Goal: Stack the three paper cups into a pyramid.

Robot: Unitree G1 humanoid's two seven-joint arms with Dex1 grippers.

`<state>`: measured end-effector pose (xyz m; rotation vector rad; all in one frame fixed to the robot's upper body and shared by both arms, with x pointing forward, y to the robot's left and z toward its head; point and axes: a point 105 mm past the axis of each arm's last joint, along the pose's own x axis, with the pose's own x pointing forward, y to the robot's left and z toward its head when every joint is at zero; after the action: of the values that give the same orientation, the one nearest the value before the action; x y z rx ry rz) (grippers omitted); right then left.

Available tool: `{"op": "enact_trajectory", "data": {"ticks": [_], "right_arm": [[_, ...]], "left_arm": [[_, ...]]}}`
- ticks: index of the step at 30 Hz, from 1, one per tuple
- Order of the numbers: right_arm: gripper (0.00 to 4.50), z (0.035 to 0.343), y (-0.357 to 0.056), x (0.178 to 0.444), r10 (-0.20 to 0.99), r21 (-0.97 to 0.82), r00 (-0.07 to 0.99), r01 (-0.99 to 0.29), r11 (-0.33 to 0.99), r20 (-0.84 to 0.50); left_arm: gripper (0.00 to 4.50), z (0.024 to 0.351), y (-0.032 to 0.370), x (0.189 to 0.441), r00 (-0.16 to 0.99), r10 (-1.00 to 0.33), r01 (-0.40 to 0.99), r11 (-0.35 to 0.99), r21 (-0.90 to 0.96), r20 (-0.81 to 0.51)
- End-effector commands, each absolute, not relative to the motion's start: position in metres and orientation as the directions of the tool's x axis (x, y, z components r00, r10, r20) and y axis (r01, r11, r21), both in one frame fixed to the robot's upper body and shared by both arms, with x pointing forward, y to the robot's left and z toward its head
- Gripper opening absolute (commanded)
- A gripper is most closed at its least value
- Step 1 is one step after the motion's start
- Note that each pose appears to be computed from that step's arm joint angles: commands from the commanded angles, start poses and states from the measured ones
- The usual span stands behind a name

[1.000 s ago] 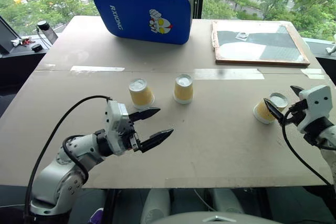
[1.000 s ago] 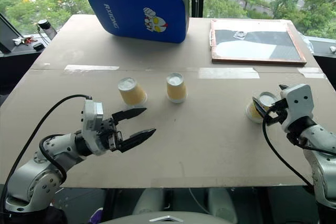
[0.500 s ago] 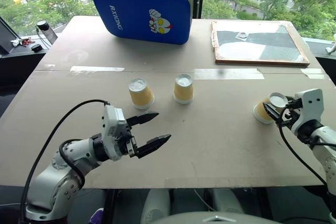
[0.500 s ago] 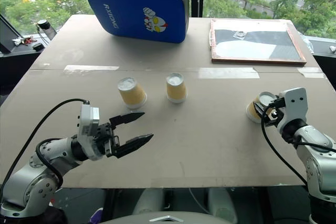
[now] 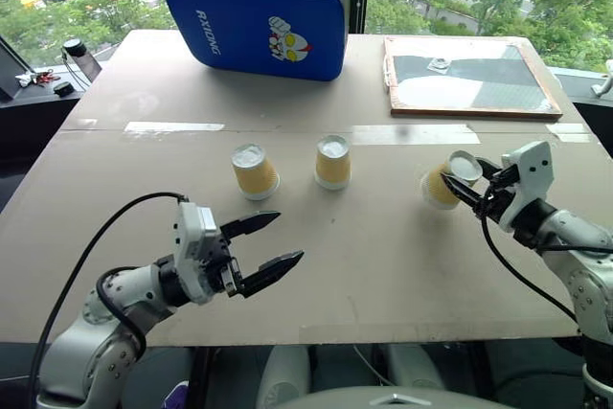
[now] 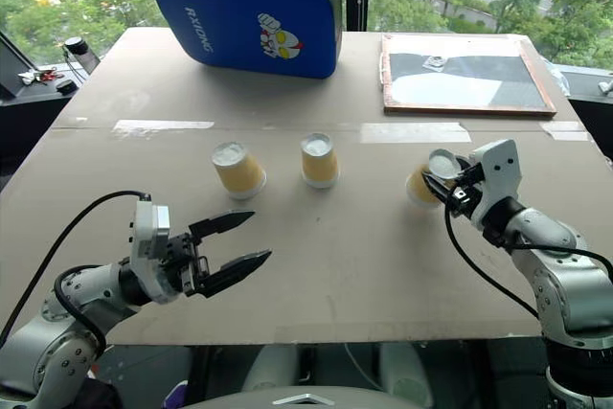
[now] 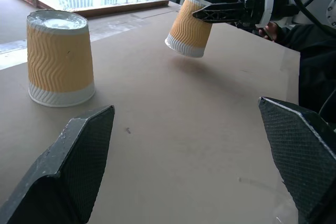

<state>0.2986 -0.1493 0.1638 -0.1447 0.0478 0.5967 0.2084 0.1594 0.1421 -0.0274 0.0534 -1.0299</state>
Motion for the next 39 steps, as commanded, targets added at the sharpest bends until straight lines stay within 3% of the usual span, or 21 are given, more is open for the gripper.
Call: {"op": "enact_trajectory", "data": {"ticks": [1, 26, 27, 30, 37, 39], "right_arm": [[2.25, 0.169, -0.120, 0.297, 0.629, -0.182, 0.774, -0.631, 0.755, -0.075], [2.25, 0.154, -0.082, 0.313, 0.706, -0.211, 0.688, -0.724, 0.656, -0.165], [3.27, 0.152, -0.082, 0.314, 0.703, -0.202, 0.690, -0.723, 0.660, -0.172], [4.45, 0.149, -0.084, 0.317, 0.701, -0.202, 0.688, -0.725, 0.658, -0.187], [4.45, 0.179, -0.096, 0.294, 0.774, -0.218, 0.631, -0.765, 0.606, -0.062], [4.45, 0.187, -0.098, 0.278, 0.821, -0.234, 0.571, -0.801, 0.551, -0.024]], "left_arm": [[4.50, 0.151, 0.162, 0.203, 0.518, -0.856, 0.855, 0.518, -0.014, -0.006], [4.50, 0.148, 0.162, 0.200, 0.608, -0.794, 0.794, 0.607, -0.018, 0.009], [4.50, 0.148, 0.162, 0.202, 0.615, -0.789, 0.789, 0.614, -0.017, 0.012], [4.50, 0.150, 0.162, 0.209, 0.626, -0.780, 0.780, 0.626, -0.008, 0.014], [4.50, 0.154, 0.162, 0.234, 0.701, -0.713, 0.713, 0.701, 0.000, 0.029], [4.50, 0.158, 0.164, 0.242, 0.727, -0.685, 0.686, 0.728, -0.003, 0.056]]}}
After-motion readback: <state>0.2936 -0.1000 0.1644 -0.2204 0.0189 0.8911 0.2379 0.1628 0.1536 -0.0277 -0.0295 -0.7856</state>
